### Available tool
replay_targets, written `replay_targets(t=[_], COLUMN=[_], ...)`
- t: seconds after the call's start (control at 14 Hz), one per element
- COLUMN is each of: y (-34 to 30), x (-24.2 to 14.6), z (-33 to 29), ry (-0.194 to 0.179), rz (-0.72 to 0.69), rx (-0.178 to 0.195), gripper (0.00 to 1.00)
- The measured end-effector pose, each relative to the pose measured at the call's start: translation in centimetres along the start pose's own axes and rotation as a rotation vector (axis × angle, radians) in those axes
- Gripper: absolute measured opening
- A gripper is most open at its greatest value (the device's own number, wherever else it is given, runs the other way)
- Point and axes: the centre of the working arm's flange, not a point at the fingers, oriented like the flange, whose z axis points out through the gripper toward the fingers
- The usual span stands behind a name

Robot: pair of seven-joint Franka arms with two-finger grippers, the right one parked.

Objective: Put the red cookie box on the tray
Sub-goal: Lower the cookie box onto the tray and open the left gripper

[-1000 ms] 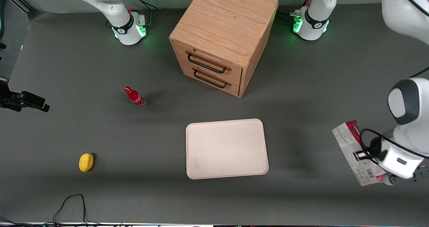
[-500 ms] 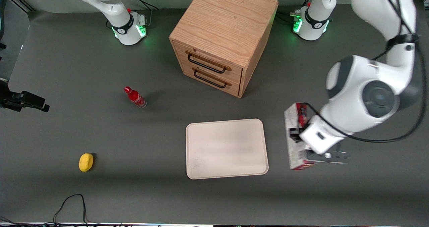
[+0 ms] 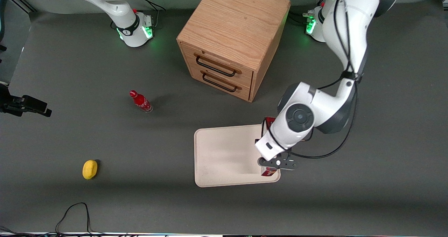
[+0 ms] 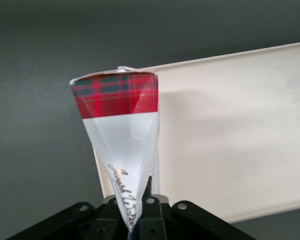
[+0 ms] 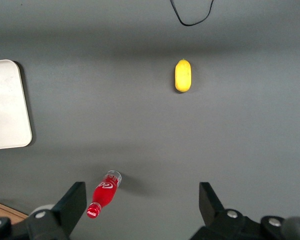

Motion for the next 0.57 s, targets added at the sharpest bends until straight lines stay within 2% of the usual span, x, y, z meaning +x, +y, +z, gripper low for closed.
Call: replay_targets(t=[0.21,0.5,0.57], y=[-1.4,-1.8,-1.7], x=[0.4,0.6,0.6], z=[5.2,6.6,6.6], ry=[-0.007,0.011,0.014], rz=[-0.036,-0.095,-0.091], rx=[0.032,0.031,0.034], gripper=[0.07,0.07,0.14])
